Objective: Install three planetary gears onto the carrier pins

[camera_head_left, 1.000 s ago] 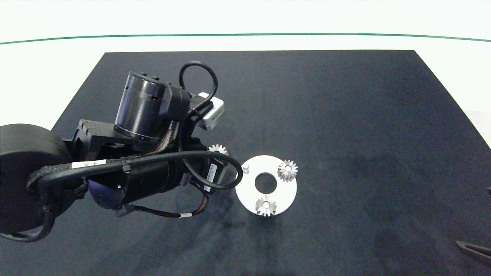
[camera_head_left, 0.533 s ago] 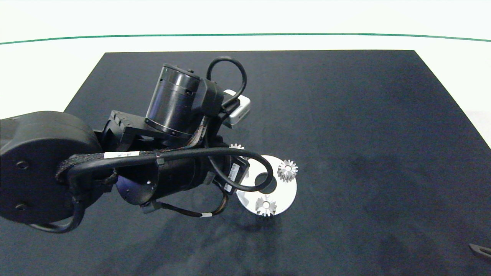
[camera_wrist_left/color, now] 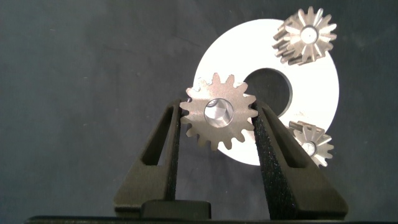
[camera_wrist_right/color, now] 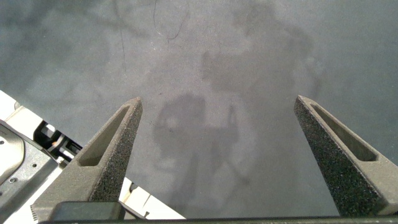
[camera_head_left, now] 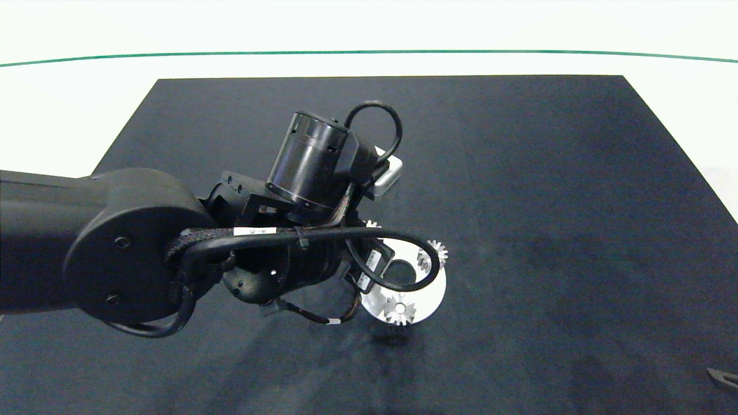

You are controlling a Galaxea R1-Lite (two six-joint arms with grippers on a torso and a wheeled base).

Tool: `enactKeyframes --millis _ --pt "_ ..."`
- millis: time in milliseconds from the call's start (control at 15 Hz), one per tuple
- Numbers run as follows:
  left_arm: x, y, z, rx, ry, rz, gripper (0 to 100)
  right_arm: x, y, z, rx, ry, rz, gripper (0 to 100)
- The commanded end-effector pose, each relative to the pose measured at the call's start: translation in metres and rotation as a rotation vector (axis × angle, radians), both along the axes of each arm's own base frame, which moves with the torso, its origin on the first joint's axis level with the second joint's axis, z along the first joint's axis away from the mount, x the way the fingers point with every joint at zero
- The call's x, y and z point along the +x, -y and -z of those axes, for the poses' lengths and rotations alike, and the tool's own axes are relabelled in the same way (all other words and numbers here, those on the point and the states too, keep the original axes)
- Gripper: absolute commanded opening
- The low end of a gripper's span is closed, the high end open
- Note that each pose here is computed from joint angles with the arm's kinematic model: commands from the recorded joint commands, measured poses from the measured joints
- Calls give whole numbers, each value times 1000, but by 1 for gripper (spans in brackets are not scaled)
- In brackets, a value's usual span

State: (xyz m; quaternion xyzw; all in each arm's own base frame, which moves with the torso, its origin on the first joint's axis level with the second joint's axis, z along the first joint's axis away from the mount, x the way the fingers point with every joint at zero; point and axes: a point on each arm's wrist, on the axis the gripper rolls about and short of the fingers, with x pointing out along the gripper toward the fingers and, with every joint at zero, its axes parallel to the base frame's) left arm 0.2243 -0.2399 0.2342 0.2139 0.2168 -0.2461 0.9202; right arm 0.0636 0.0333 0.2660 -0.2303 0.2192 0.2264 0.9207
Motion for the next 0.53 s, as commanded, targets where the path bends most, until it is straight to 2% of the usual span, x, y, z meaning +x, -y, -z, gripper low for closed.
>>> enactKeyframes --millis 67,533 --pt "4 4 7 22 -9 -2 0 2 -1 2 -9 -12 -1 100" --pt "8 9 13 37 -19 2 0 2 -1 3 -12 -17 -3 100"
